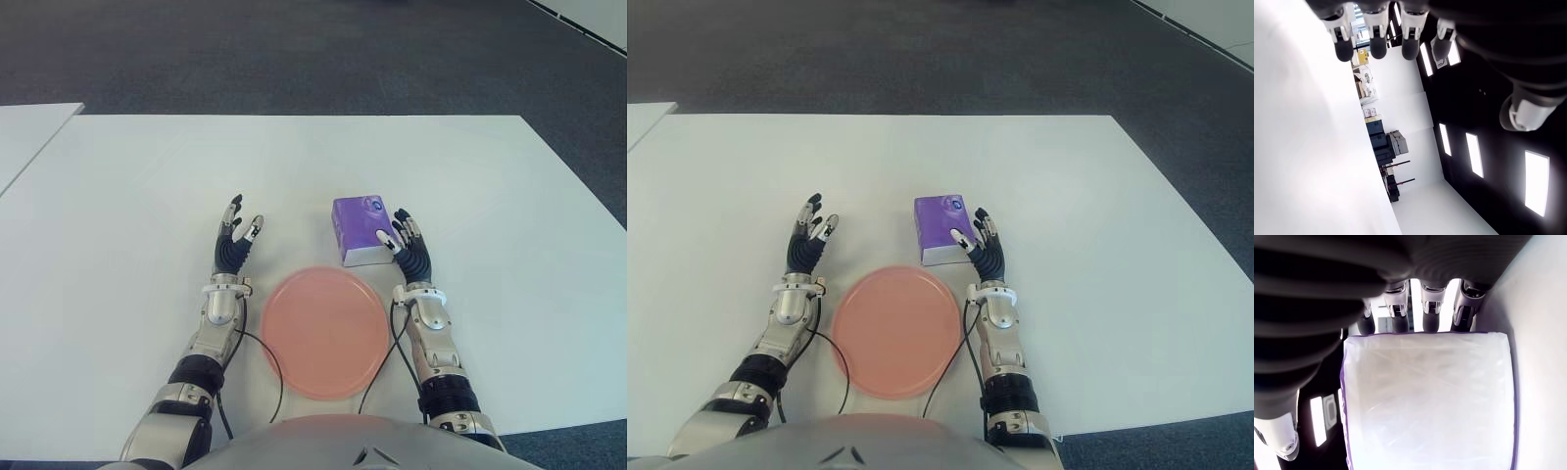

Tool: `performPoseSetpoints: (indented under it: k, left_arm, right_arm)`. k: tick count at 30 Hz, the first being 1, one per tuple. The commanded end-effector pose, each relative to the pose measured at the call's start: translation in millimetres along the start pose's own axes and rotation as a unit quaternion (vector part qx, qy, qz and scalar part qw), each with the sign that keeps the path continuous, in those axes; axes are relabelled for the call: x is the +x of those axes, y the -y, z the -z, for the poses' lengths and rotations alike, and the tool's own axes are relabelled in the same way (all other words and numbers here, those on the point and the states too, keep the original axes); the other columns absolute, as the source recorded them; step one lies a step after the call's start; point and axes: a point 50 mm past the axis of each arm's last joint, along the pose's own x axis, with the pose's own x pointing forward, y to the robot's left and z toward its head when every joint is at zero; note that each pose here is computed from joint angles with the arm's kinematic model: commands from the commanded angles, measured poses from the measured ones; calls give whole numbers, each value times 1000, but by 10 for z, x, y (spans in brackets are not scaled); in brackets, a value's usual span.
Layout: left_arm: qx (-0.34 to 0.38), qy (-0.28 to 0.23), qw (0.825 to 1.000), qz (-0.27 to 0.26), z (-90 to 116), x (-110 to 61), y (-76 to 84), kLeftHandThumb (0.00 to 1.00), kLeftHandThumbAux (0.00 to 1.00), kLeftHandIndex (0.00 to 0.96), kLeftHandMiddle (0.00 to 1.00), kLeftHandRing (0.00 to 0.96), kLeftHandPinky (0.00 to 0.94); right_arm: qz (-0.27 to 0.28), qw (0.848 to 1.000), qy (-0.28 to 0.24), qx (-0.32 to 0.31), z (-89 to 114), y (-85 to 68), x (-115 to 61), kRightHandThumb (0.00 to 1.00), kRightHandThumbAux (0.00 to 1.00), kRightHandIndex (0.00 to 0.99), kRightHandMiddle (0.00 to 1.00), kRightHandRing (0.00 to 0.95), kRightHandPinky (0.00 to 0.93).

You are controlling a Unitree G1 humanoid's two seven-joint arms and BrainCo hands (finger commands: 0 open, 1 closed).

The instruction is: Put the tissue paper into the plate.

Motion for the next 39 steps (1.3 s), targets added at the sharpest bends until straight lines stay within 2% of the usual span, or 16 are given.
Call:
performPoseSetpoints:
  k: [1,27,30,34,37,39]
  left_arm:
    - [9,-53,998,12,199,-200,15,13,394,0,0,0,0]
    - [9,-48,999,12,199,-185,14,22,389,0,0,0,0]
    - [9,-52,998,14,207,-179,15,25,391,0,0,0,0]
    - [7,-55,998,16,213,-168,23,27,393,0,0,0,0]
    - [5,-54,998,16,207,-154,36,27,392,0,0,0,0]
    - [5,-55,998,17,205,-143,43,28,393,0,0,0,0]
  right_arm:
    - [8,997,-75,0,272,41,-141,137,632,0,0,0,0]
    - [9,997,-80,-2,279,40,-132,129,627,0,0,0,0]
    - [7,997,-67,-22,287,160,-74,121,616,0,0,0,0]
    - [7,998,-48,-42,244,207,-43,106,588,0,0,0,0]
    - [17,998,-16,-56,42,297,48,104,560,0,0,0,0]
    - [36,997,22,-67,-254,341,146,113,538,0,0,0,0]
